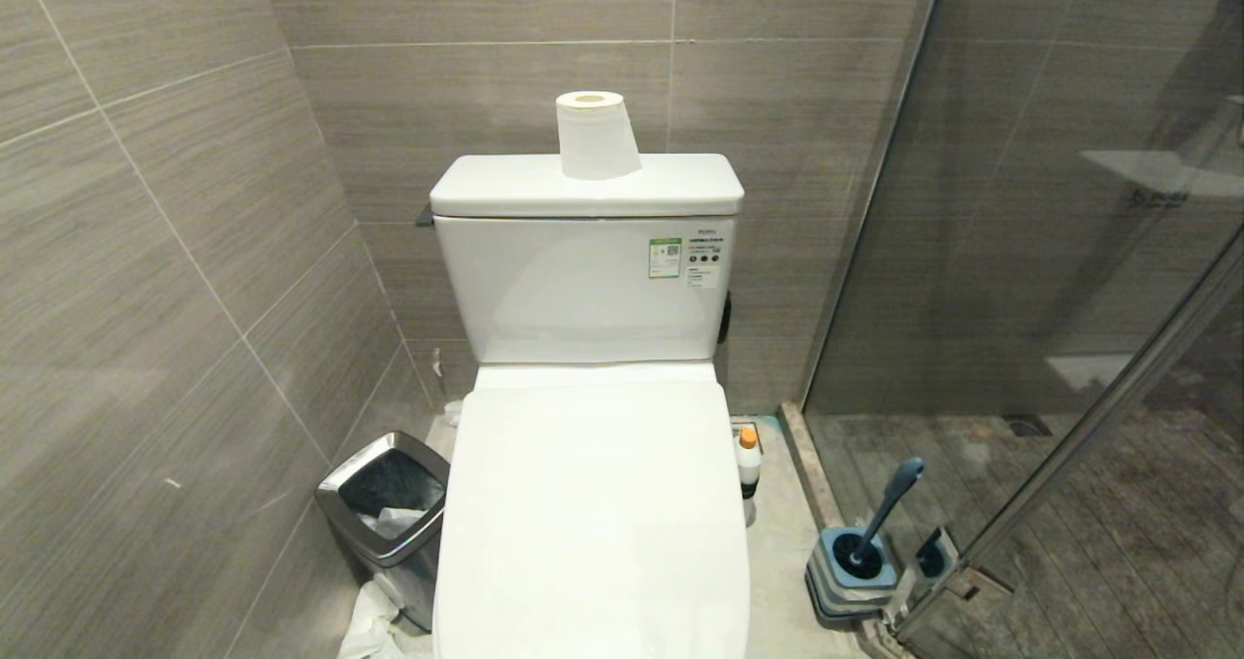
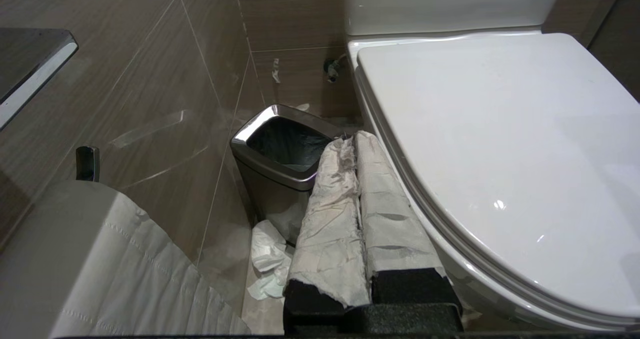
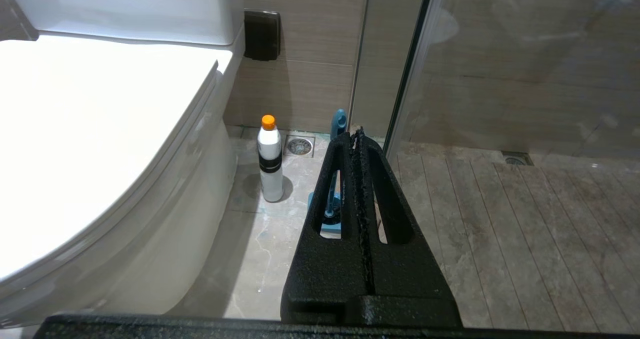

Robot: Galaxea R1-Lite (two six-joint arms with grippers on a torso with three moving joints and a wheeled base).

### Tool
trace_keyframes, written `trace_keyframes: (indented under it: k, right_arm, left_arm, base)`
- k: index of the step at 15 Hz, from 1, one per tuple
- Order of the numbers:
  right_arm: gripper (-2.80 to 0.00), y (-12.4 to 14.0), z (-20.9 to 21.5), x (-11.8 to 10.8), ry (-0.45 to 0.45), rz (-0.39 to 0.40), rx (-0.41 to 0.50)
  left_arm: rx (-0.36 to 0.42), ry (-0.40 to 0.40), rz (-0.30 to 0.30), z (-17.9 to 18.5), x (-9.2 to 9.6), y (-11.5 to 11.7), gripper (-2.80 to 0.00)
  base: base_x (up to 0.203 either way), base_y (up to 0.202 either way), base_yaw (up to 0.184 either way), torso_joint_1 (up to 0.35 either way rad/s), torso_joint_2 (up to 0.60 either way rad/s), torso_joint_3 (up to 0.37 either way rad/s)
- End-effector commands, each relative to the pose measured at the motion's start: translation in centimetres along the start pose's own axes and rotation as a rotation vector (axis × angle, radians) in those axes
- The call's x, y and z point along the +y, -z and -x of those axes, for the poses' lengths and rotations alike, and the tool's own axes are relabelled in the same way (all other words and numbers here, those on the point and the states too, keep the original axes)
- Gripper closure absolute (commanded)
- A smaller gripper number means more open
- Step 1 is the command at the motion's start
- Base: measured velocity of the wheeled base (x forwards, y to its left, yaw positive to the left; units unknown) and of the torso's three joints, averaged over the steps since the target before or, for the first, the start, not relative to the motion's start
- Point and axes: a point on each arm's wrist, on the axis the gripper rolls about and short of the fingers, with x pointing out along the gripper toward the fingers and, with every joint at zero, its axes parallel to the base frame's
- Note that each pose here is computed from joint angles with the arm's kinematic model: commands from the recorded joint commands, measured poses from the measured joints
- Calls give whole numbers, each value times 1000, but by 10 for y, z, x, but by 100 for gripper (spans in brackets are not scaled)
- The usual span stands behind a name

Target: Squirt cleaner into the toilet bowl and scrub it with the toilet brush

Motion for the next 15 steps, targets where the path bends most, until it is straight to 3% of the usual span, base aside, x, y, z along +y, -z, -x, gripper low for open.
trace_keyframes:
  k: [1,15]
  right_arm:
    - [0,7,-2,0,-1,1,24]
    - [0,7,-2,0,-3,9,25]
  left_arm:
    - [1,0,0,0,0,0,0]
    - [0,0,-2,0,0,0,0]
  base:
    - [0,0,0,0,0,0]
    - [0,0,0,0,0,0]
